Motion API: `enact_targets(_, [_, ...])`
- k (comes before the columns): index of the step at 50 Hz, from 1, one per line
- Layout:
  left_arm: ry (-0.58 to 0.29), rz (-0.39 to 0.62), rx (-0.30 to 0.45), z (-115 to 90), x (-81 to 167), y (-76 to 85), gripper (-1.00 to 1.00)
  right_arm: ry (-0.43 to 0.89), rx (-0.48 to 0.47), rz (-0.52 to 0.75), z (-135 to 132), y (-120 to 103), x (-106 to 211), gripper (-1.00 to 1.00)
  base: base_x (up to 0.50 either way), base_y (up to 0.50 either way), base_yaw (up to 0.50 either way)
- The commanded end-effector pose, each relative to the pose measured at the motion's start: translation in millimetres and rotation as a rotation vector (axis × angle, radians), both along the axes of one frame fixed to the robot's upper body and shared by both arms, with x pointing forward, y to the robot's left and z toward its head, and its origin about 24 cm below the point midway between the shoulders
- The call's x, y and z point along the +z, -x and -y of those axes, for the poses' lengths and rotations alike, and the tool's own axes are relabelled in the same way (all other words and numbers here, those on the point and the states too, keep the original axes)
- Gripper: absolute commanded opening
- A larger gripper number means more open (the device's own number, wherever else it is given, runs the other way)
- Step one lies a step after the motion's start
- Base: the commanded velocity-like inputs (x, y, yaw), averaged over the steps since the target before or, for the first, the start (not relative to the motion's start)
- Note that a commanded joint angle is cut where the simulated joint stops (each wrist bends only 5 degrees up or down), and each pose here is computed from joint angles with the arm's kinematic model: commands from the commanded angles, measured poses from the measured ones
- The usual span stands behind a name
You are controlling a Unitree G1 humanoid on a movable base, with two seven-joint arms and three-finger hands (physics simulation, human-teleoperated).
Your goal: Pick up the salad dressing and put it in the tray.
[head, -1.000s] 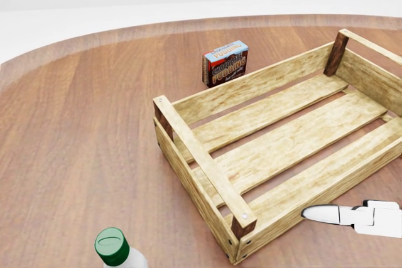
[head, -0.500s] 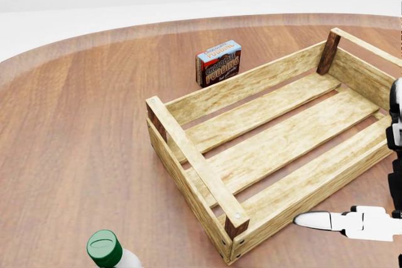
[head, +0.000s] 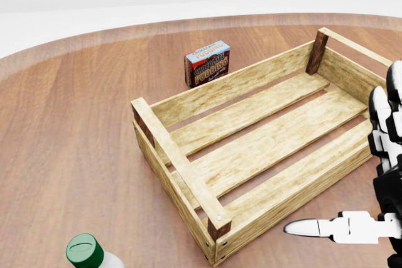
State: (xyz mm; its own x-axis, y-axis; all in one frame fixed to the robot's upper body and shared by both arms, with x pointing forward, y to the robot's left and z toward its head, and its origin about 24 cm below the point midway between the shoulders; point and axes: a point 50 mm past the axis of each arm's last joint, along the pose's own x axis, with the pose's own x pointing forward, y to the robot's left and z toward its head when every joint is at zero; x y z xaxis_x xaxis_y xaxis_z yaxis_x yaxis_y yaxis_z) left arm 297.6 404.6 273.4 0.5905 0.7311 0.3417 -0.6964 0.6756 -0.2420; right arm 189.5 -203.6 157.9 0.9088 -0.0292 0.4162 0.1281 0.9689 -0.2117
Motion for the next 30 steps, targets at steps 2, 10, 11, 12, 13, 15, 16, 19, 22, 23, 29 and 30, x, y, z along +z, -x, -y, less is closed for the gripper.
enact_targets(2, [0.001, 0.001, -0.002, 0.5, 0.6, 0.0, 1.00, 0.037, 0.014, -0.018, -3.9, -0.8, -1.5, 1.00, 0.50, -0.05, 0.00])
enact_targets(10, [0.000, -0.001, -0.004, 0.5, -0.3, -0.6, 1.00, 0.039, 0.017, -0.034, -4.6, -2.6, -4.7, 1.00, 0.50, -0.05, 0.00])
enact_targets(11, [0.000, -0.001, -0.003, 0.5, -0.5, -0.6, 1.00, 0.037, 0.015, -0.035, -4.4, -2.7, -4.9, 1.00, 0.50, -0.05, 0.00])
enact_targets(12, [-0.001, -0.001, -0.003, 0.4, -0.5, -0.6, 1.00, 0.035, 0.018, -0.035, -4.4, -2.7, -5.0, 1.00, 0.50, -0.05, 0.00])
enact_targets(13, [0.000, 0.000, -0.003, 0.3, -0.3, -0.4, 1.00, 0.036, 0.018, -0.037, -4.5, -2.7, -5.4, 1.00, 0.50, -0.05, 0.00])
enact_targets(15, [-0.001, 0.001, -0.003, 0.2, -0.4, -0.3, 1.00, 0.028, 0.014, -0.037, -3.5, -2.8, -5.8, 1.00, 0.50, -0.05, 0.00])
enact_targets(16, [0.001, 0.000, -0.001, -0.2, -0.7, -0.4, 1.00, 0.032, 0.014, -0.043, -3.6, -3.0, -6.8, 1.00, 0.50, -0.05, 0.00])
enact_targets(19, [0.000, 0.000, -0.002, -0.1, -0.8, -0.4, 1.00, 0.026, 0.013, -0.039, -3.2, -3.1, -6.4, 1.00, 0.50, -0.05, 0.00])
enact_targets(22, [0.000, -0.001, -0.002, 0.1, -1.4, -0.6, 1.00, 0.029, 0.019, -0.050, -5.3, -3.7, -8.4, 1.00, 0.33, -0.04, 0.00])
enact_targets(23, [0.000, -0.001, -0.002, 0.1, -1.4, -0.7, 1.00, 0.029, 0.020, -0.050, -5.4, -3.8, -8.5, 1.00, 0.00, 0.00, 0.00])
enact_targets(29, [-0.001, -0.003, -0.002, 0.0, -2.8, -1.3, 1.00, 0.065, -0.012, -0.064, -3.8, -4.9, -10.0, 1.00, 0.00, 0.00, 0.00])
enact_targets(30, [-0.001, -0.003, -0.002, 0.0, -2.8, -1.3, 1.00, 0.088, -0.024, -0.073, -3.8, -6.0, -11.0, 1.00, 0.00, 0.00, 0.00])
